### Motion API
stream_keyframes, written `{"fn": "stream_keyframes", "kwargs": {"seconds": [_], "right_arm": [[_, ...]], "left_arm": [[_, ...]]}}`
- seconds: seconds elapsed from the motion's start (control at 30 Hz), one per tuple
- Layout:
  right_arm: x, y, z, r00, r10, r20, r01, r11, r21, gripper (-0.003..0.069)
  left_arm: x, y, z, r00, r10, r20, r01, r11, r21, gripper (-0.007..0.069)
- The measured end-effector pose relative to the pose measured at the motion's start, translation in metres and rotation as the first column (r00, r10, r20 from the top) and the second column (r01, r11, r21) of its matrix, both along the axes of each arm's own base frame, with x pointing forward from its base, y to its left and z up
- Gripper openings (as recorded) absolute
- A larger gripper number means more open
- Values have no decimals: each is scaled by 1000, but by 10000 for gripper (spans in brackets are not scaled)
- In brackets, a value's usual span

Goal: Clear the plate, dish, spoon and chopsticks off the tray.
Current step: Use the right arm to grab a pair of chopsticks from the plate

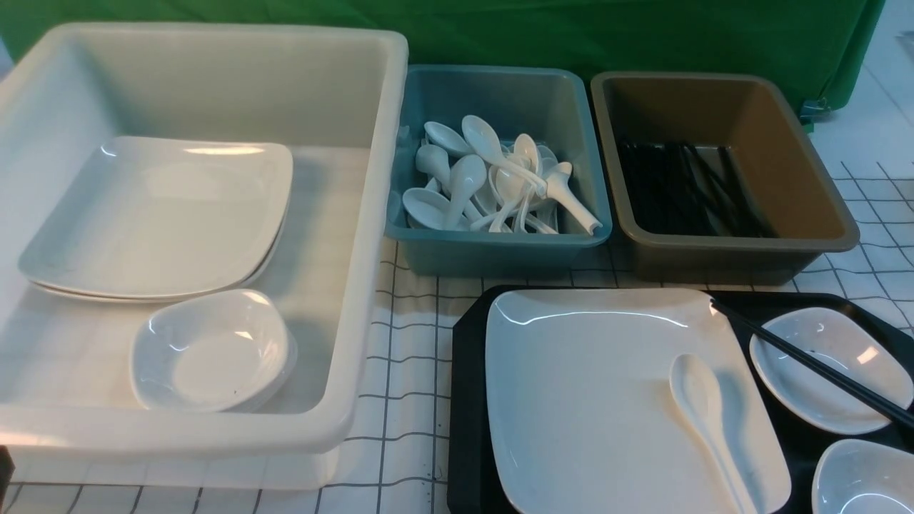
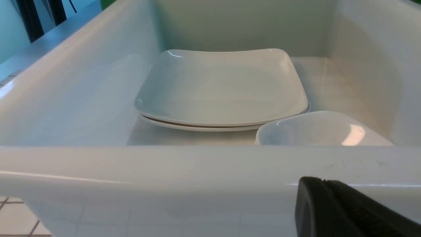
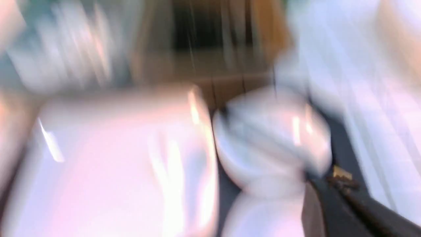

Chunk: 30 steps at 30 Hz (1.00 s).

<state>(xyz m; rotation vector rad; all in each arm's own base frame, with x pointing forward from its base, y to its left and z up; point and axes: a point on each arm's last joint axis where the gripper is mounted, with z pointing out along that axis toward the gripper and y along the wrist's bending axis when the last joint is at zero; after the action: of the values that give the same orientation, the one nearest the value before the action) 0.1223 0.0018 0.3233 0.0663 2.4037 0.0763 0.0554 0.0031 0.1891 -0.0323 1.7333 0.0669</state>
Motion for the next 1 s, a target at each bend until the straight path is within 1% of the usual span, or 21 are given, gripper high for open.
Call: {"fn": "stream_keyframes", "kwargs": {"seconds": [0.03,0.07,0.1,0.13,0.17,0.23,0.3,0.4,0.47,0.5,0.57,0.6,0.67,0.7,0.73,0.77,0.8,0.83,0.9,0.93,1.0], "right_arm": [[15,-1,-11,981,22,-195,-25,1000,-14,30],[26,-1,-21,960,29,-279,-35,999,-17,30],[37,-1,-30,920,47,-389,-57,998,-15,30],[50,-2,-40,856,63,-514,-77,997,-7,30],[60,-2,-48,812,70,-579,-86,996,0,30],[80,-2,-62,760,78,-645,-94,996,9,30],[104,-3,-71,734,79,-674,-95,995,13,30],[130,-4,-75,745,79,-662,-97,995,11,31],[150,-4,-75,775,90,-625,-114,993,2,45],[160,-5,-73,790,99,-605,-127,992,-4,70],[171,-5,-75,805,116,-582,-150,989,-11,144],[176,-5,-79,806,135,-576,-176,984,-15,214],[182,-2,-85,798,169,-578,-221,975,-20,309],[185,1,-91,790,196,-581,-256,966,-22,385],[188,4,-95,783,215,-583,-281,960,-23,421],[189,4,-96,783,217,-583,-283,959,-24,429],[193,9,-103,773,251,-583,-328,944,-28,479],[193,11,-104,771,256,-583,-335,942,-28,484],[198,19,-114,744,311,-591,-424,904,-58,512],[199,20,-114,741,315,-594,-435,898,-66,512],[203,24,-124,715,323,-620,-498,858,-128,517]], "left_arm": [[0,0,0,1000,0,0,0,1000,0,21],[0,0,0,1000,0,0,0,1000,0,21],[0,0,0,1000,0,0,0,1000,0,21],[0,0,0,1000,0,0,0,1000,0,21],[0,0,0,1000,0,0,0,1000,2,21],[0,0,0,1000,0,0,0,1000,1,21],[0,0,0,1000,0,0,0,1000,1,21],[0,0,0,1000,0,0,0,1000,1,21],[0,0,0,1000,0,0,0,1000,1,21],[0,0,0,1000,0,0,0,1000,1,21],[0,0,0,1000,0,0,0,1000,1,21],[0,0,0,1000,0,0,0,1000,1,21],[0,0,0,1000,0,0,0,1000,1,21],[0,0,0,1000,0,0,0,1000,1,21],[0,0,0,1000,0,0,0,1000,1,21],[0,0,0,1000,0,0,0,1000,1,21],[0,0,0,1000,0,0,0,1000,1,21],[0,0,0,1000,0,0,0,1000,1,21],[0,0,0,1000,0,0,0,1000,-1,21],[0,0,0,1000,0,0,0,1000,-1,21],[0,0,0,1000,0,0,0,1000,0,21]]}}
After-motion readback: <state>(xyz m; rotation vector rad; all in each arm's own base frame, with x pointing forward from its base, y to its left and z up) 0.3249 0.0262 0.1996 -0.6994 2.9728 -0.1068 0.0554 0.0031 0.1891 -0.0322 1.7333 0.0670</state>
